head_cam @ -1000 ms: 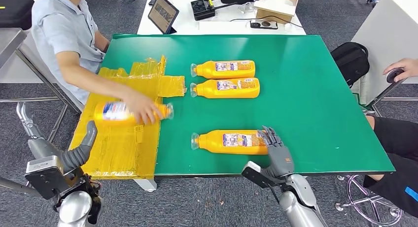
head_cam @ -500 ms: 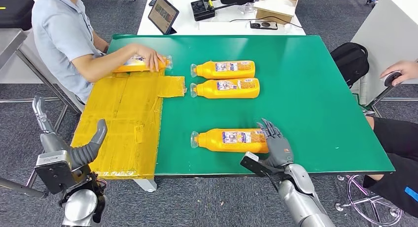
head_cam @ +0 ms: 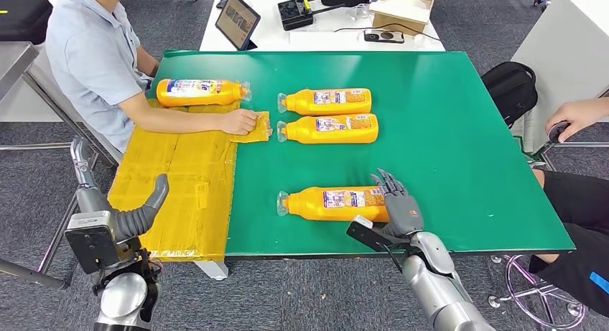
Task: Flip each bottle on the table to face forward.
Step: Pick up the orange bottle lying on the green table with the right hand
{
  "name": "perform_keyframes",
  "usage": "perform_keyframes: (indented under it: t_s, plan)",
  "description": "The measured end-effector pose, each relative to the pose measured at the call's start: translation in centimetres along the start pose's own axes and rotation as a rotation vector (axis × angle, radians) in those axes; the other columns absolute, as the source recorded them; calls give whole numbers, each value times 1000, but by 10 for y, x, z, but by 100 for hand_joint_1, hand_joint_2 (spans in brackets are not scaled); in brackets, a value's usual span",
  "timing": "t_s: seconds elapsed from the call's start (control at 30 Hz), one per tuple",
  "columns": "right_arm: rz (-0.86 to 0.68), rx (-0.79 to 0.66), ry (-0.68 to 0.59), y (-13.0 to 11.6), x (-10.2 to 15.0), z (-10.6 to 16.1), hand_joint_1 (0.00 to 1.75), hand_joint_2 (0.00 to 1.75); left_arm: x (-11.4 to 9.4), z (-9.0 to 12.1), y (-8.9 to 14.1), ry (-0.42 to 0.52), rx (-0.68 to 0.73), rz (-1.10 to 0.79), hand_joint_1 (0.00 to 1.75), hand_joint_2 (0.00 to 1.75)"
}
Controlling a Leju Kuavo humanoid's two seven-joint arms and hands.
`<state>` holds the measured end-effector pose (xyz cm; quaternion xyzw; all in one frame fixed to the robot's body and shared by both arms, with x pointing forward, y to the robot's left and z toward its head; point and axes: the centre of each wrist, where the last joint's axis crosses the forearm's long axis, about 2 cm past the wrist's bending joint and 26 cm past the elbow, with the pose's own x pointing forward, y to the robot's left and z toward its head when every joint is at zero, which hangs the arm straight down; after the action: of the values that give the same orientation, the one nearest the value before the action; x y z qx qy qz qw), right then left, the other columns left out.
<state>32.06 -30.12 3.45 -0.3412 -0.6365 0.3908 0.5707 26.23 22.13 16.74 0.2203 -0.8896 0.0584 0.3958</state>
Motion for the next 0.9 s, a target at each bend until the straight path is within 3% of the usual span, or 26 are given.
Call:
perform_keyframes:
  t_s: [0.07, 0.1, 0.2, 0.23, 0.6, 0.9]
  plan:
    - [-20, 20, 11, 0, 1, -1, 2, 175, -1, 0, -1, 10, -4, 5, 0, 175]
    - [-33, 38, 20, 1, 1, -3, 35, 175, -1, 0, -1, 18, -7, 8, 0, 175]
    - [-68, 132, 53, 0, 2, -11, 162, 175, -4, 1, -3, 38, -17, 14, 0, 175]
    - [-74, 170, 62, -1, 3, -15, 172, 175, -4, 0, -3, 42, -19, 15, 0, 175]
    - [-63, 426, 202, -15, 2, -41, 175, 175, -11, 3, -6, 77, -64, 13, 0, 175]
    - [-231, 439, 150, -13, -8, -35, 175, 175, -15, 9, -11, 96, -123, 20, 0, 175]
